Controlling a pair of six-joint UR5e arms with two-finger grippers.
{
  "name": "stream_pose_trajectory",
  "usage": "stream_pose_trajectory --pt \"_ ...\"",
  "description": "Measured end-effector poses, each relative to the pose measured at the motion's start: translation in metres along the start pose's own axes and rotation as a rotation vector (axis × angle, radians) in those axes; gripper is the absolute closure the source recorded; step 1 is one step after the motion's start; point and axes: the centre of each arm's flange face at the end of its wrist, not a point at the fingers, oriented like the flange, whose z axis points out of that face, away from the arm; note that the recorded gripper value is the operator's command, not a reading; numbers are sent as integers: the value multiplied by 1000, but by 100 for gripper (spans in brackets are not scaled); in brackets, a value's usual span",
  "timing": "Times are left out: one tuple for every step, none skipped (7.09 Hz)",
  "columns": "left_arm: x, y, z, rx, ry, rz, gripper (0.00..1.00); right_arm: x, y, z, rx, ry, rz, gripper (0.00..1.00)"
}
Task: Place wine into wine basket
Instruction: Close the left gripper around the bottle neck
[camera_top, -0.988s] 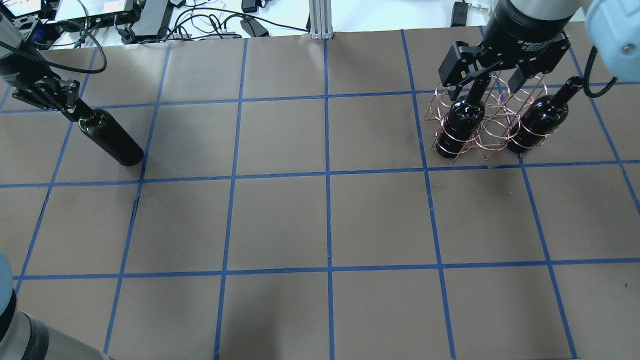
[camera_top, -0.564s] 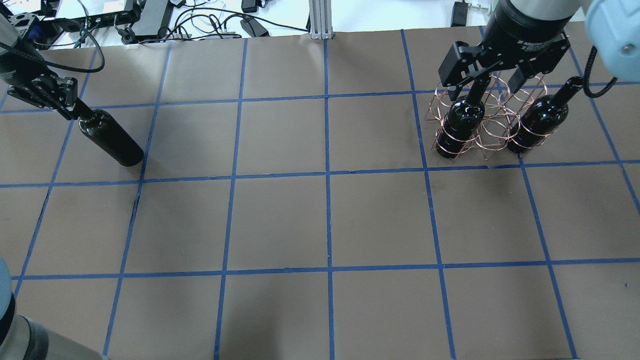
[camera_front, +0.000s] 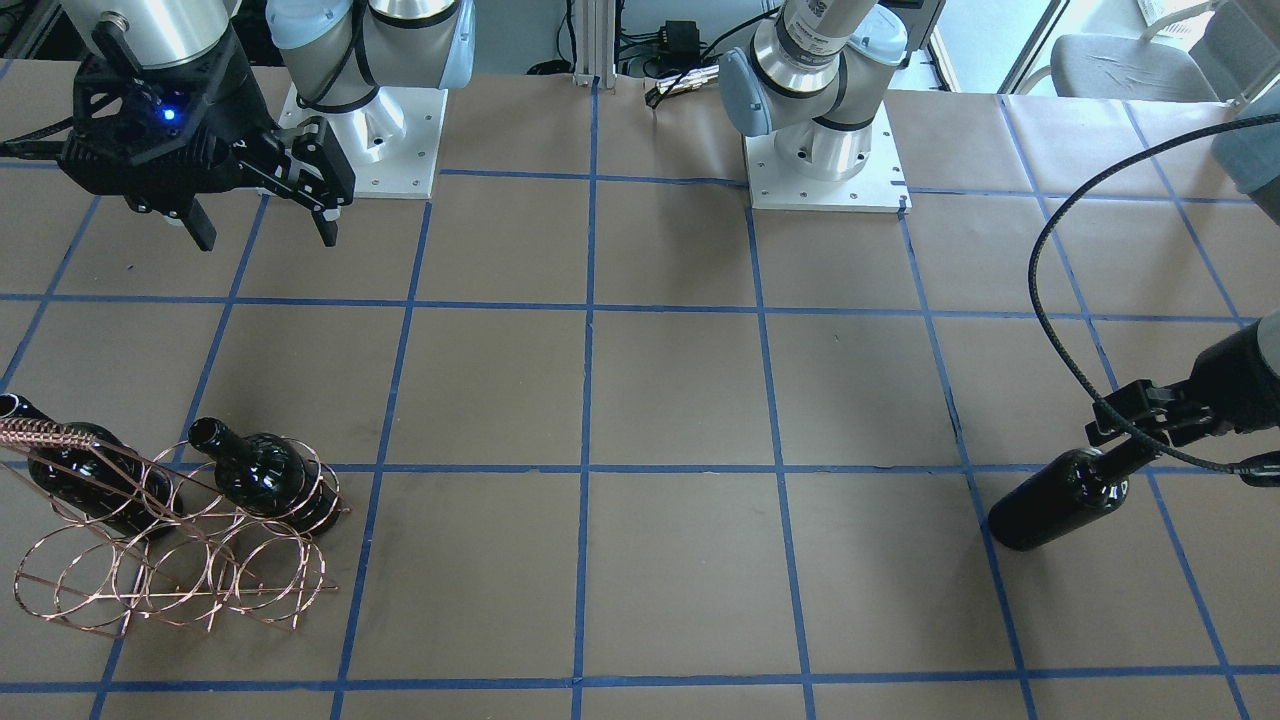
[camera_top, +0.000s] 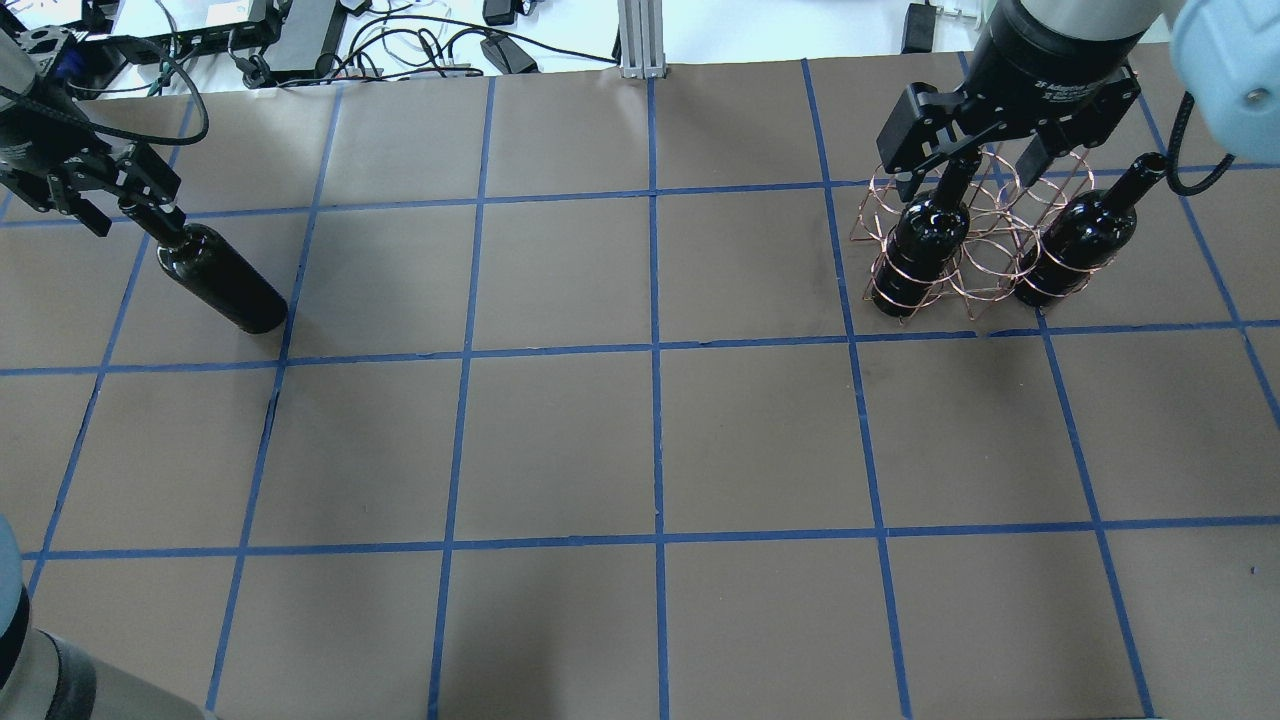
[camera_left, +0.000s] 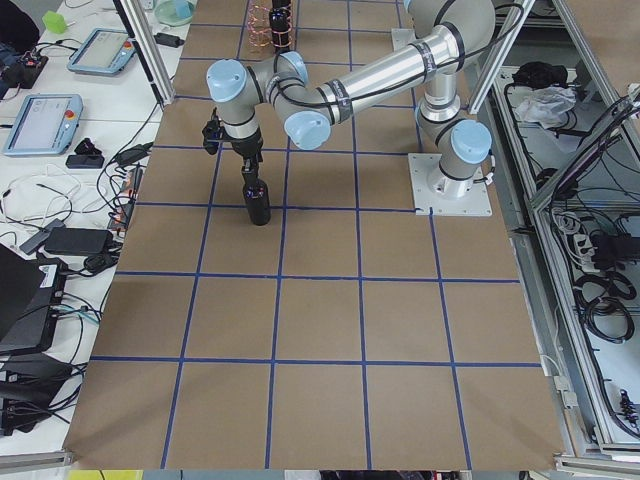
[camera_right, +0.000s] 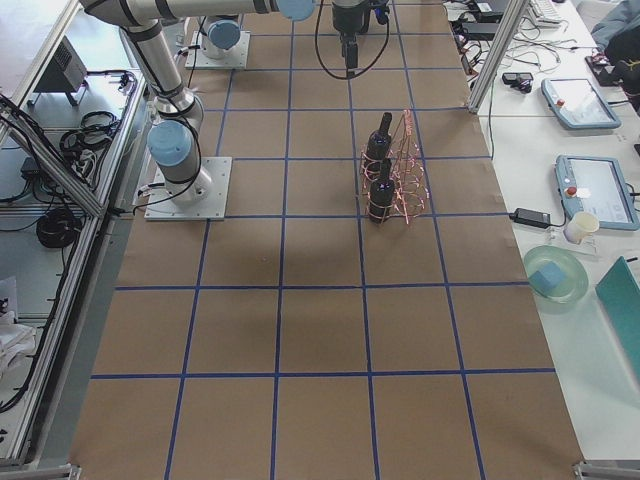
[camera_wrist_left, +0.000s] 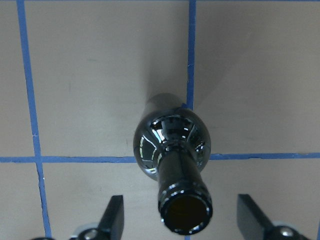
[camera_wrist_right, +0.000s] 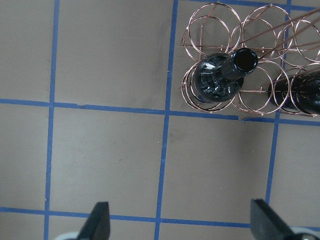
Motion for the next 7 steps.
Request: stream_pose_trajectory --pt "-2 -3 1 16 -8 -1 7 0 0 0 0 0 0 1" --pt "-3 -6 2 28 -13 -2 30 0 0 0 0 0 0 1" --pt "-4 -8 2 33 -14 -3 30 0 0 0 1 0 1 1" --pt "-4 -9 3 36 -15 -4 33 1 0 0 1 0 1 1" --pt "-5 -10 4 37 -15 -7 38 0 0 0 1 0 1 1" --pt "-5 -10 5 36 -13 -8 70 0 0 0 1 0 0 1" --pt "-5 -10 6 33 -12 -9 100 0 0 0 1 0 0 1"
